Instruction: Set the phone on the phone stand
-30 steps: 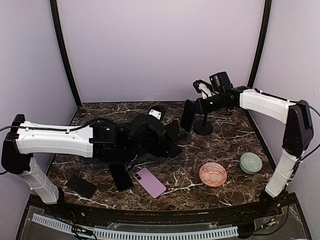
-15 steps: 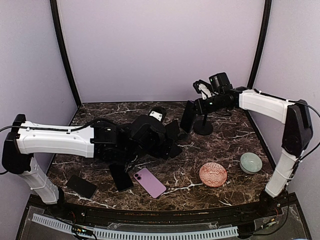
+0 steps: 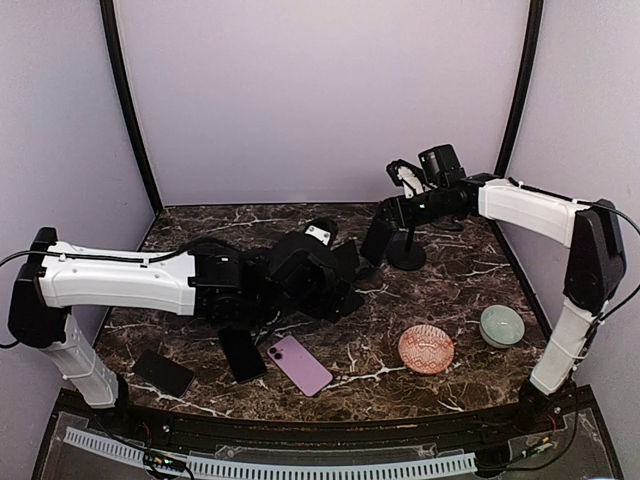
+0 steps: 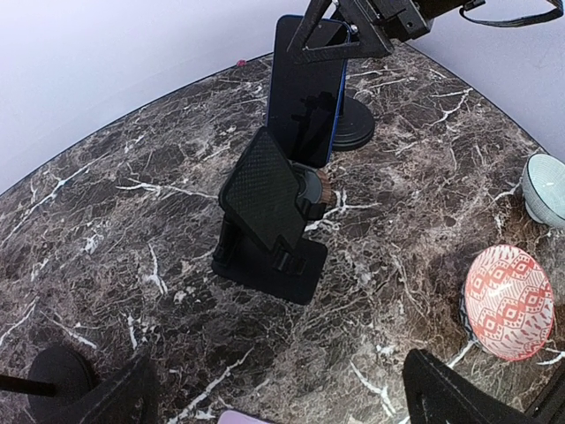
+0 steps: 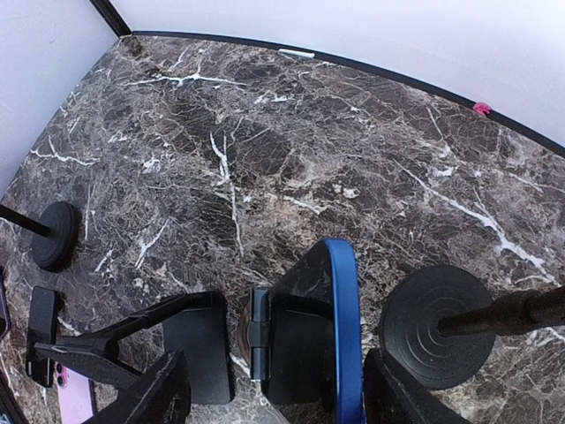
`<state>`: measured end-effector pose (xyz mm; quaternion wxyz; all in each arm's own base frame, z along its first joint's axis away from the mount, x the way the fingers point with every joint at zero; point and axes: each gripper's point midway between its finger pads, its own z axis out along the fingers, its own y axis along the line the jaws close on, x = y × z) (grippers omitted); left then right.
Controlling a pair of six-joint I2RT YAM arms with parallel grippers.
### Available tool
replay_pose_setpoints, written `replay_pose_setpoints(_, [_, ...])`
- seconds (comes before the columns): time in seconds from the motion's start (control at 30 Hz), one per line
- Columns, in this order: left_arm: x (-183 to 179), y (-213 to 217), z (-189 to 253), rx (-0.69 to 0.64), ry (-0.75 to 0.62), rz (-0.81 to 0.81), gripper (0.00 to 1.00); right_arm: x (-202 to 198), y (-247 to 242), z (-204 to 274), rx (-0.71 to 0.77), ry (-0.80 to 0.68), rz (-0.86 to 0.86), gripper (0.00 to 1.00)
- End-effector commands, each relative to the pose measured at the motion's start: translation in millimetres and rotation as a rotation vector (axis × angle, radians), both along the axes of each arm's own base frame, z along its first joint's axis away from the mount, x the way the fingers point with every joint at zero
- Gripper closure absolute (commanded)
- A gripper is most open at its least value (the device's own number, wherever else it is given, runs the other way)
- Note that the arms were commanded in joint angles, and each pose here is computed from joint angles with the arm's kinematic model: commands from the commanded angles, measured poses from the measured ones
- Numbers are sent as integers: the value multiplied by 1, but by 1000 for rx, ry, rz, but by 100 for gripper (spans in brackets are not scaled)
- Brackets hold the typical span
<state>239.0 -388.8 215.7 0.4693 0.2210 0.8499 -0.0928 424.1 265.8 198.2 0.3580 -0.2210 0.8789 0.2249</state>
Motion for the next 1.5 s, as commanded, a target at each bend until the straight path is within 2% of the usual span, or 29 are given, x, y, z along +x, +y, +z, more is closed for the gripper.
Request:
replay_pose_setpoints(0.0, [-1,-4,10,-16,0,-7,1,0,1,34,26,-76,10,31])
replay_pose_setpoints(0.27, [-1,-5,17,7,-16,-24,1,-2,-30,95,-54,-233,-30,24])
replay_pose_setpoints(0.33, [1,-4,20,28,-31,-29,1,-15,-42,122,-56,-292,-18,24])
replay_pose_setpoints(0.43, [8,9,27,108,-66,20,1,-38,-47,130,-67,-300,71,25])
replay_pose_setpoints(0.5, [10,18,28,160,-54,30,1,-66,-38,132,-35,-298,206,28])
replay_pose_setpoints(0.6, [8,26,19,210,38,-16,1,-108,-25,118,-32,-312,362,37])
replay_pose_setpoints(0.73, [-2,38,12,257,128,-61,1,-162,4,71,-38,-249,552,37])
replay_pose_setpoints(0.93, [-10,80,9,298,180,59,1,-235,49,14,-56,-150,841,37])
replay_pose_setpoints(1.13, [-17,113,23,228,202,162,1,-253,87,-23,-176,-177,893,26])
replay_pose_setpoints(1.3, [-15,122,62,29,173,178,1,-276,127,-46,-261,-184,940,13])
replay_pose_setpoints(1.37, [-11,133,74,-46,156,230,1,-285,143,-64,-333,-161,949,11])
replay_pose_setpoints(1.47, [-2,143,90,-187,113,311,2,-290,164,-88,-459,-139,946,3])
